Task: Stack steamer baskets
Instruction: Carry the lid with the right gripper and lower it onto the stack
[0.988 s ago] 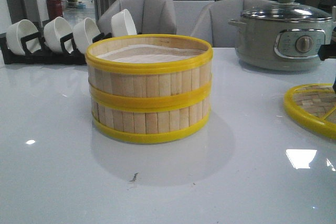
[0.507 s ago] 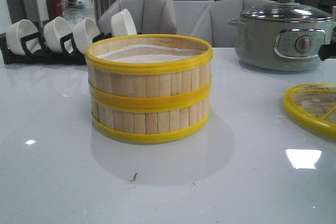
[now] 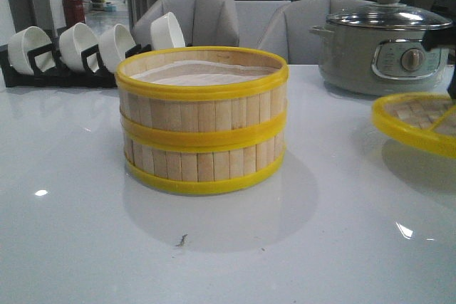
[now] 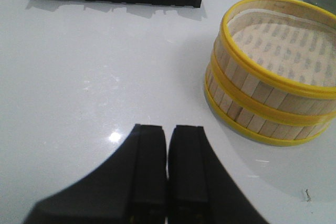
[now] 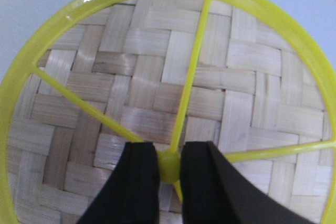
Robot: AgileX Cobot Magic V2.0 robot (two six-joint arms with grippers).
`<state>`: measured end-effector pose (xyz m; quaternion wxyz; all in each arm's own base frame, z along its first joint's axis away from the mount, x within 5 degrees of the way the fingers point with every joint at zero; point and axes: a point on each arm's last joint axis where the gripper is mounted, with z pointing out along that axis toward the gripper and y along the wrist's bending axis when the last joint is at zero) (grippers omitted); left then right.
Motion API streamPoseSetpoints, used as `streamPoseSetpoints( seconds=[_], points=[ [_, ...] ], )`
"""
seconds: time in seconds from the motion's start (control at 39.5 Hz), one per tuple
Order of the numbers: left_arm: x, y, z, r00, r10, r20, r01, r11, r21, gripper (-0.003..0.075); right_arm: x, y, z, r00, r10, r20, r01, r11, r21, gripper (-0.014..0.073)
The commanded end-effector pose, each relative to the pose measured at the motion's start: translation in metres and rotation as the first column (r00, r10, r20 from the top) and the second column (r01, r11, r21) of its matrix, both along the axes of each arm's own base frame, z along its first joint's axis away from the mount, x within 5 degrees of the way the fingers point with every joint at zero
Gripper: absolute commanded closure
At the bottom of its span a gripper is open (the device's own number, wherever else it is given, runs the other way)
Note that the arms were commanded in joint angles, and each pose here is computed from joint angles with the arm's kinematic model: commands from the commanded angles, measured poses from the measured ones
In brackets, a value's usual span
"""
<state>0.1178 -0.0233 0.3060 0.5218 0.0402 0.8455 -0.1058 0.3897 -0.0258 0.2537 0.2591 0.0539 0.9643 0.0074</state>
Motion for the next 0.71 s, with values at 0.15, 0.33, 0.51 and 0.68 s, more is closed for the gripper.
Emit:
streamPoseSetpoints(
  seconds=[0.15,0.33,0.51,0.68],
  points=[
    [0.003,0.000,0.016,0.995,0.015,0.099,-0.013,1.000,-0.021,0.0635,-0.006,0.045,0.108,0.962,0.125,0.241,-0.122,0.992,-0.029,0.0540],
    [0.003,0.000,0.016,0.995,0.015,0.099,-0.013,1.000,-0.021,0.0635,-0.009,0.095,0.150,0.910,0.245,0.333,-0.247,0.968,-0.037,0.0540],
    [0.003,0.000,0.016,0.995,0.015,0.099,-0.013,1.000,-0.021,0.0635,-0.010,0.158,0.172,0.855,0.382,0.351,-0.395,0.918,-0.038,0.0540],
    [0.003,0.000,0.016,0.995,0.015,0.099,-0.013,1.000,-0.021,0.0636,-0.008,0.213,0.172,0.804,0.485,0.343,-0.505,0.863,-0.038,0.0540]
  ],
)
